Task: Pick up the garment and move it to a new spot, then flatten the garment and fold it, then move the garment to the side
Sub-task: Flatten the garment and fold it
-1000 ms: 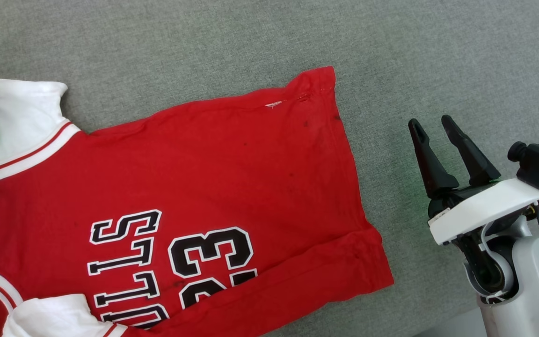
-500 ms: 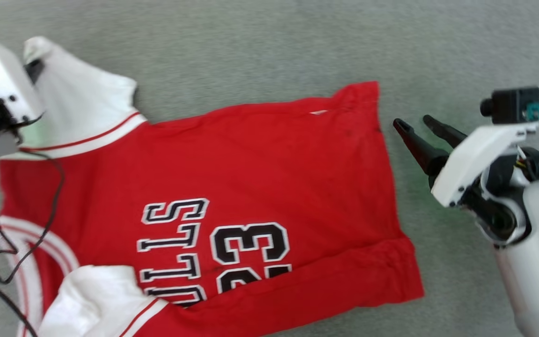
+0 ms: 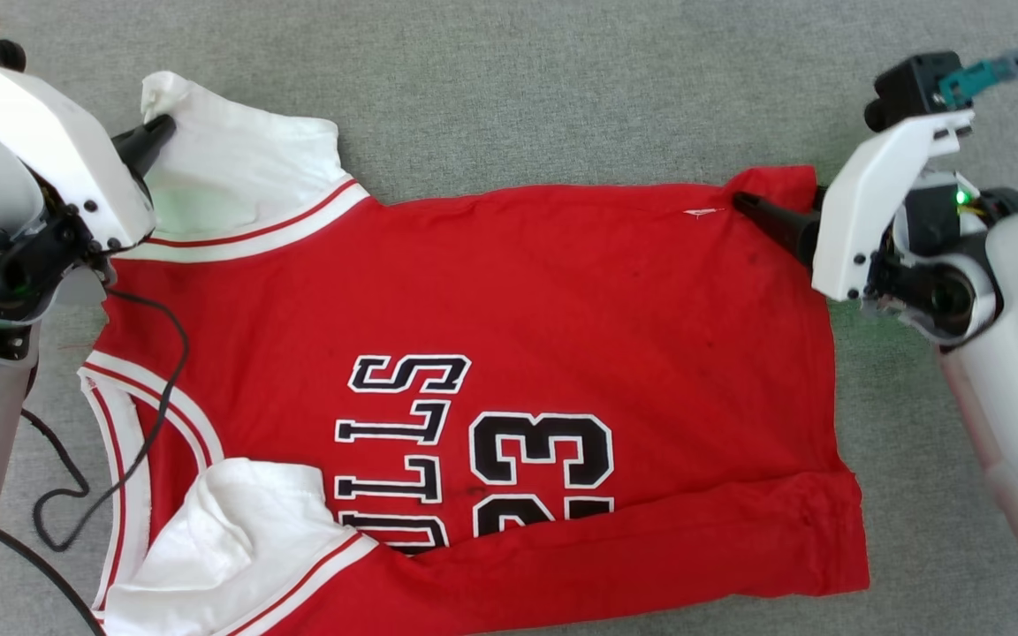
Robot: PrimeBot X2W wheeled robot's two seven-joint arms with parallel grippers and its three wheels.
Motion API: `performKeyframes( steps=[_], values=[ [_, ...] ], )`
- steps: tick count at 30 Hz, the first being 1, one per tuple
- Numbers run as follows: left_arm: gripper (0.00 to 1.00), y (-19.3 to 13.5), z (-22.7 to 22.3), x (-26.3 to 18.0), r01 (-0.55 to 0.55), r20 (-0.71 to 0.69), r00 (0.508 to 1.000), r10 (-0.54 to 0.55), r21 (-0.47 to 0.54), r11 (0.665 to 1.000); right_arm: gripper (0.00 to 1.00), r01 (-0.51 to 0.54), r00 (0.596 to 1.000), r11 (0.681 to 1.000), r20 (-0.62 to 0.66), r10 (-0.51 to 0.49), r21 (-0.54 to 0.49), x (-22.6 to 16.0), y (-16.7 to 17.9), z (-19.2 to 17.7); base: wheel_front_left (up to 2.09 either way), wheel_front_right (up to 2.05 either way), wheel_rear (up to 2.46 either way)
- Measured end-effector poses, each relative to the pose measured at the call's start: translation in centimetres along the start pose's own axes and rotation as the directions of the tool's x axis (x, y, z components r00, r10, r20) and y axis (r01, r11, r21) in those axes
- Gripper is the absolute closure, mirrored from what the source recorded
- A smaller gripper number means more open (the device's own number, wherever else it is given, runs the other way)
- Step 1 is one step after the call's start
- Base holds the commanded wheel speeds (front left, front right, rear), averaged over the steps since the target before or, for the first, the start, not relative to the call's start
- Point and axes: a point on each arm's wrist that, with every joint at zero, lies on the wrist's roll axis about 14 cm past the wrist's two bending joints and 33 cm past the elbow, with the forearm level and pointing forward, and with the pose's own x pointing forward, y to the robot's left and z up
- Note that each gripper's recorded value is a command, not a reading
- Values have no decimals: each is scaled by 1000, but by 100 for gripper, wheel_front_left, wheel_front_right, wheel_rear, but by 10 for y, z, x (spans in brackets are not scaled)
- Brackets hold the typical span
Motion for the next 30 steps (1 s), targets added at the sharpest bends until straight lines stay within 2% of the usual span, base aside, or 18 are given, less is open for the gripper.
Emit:
performKeyframes(
  steps=[1, 2, 3, 11, 16, 20, 24, 30],
  values=[
    [100, 2, -1, -1, -2, -2, 1000, 2, -2, 1000, 45, 1, 1000, 1000, -27, -1, -4, 1, 0, -1, 0, 0, 0],
    [100, 2, -2, -1, -1, -3, 1000, 1, -2, 1000, 85, -1, 999, 1000, -47, 1, 1, 2, 1, -1, 0, 0, 0],
    [100, 2, -1, -2, 1, 1, 1000, -1, -6, 1000, 100, -4, 998, 1000, -55, 4, 6, 2, 1, -1, 0, 0, 0],
    [100, 12, 9, -21, -19, 69, 997, 20, -11, 1000, 100, -14, 1000, 1000, -15, 14, -23, -9, 11, 8, 0, 0, 0],
    [100, 16, 10, -48, -30, 132, 991, 32, -18, 999, 100, -15, 997, 998, 74, 20, -65, -36, 15, 19, 0, 0, 0],
    [100, 21, 2, -78, -36, 192, 980, 46, -56, 998, 100, -24, 992, 997, 123, 32, -68, -61, 18, 9, 0, 0, 0],
    [100, 21, -22, -107, -19, 237, 970, 50, -128, 992, 100, -42, 988, 998, 145, 49, -50, -82, 23, -12, 0, 0, 0],
    [100, 24, -92, -141, -39, 172, 982, 81, -232, 972, 100, -56, 988, 998, 146, 54, 8, -101, 24, -57, 0, 0, 0]
  ],
)
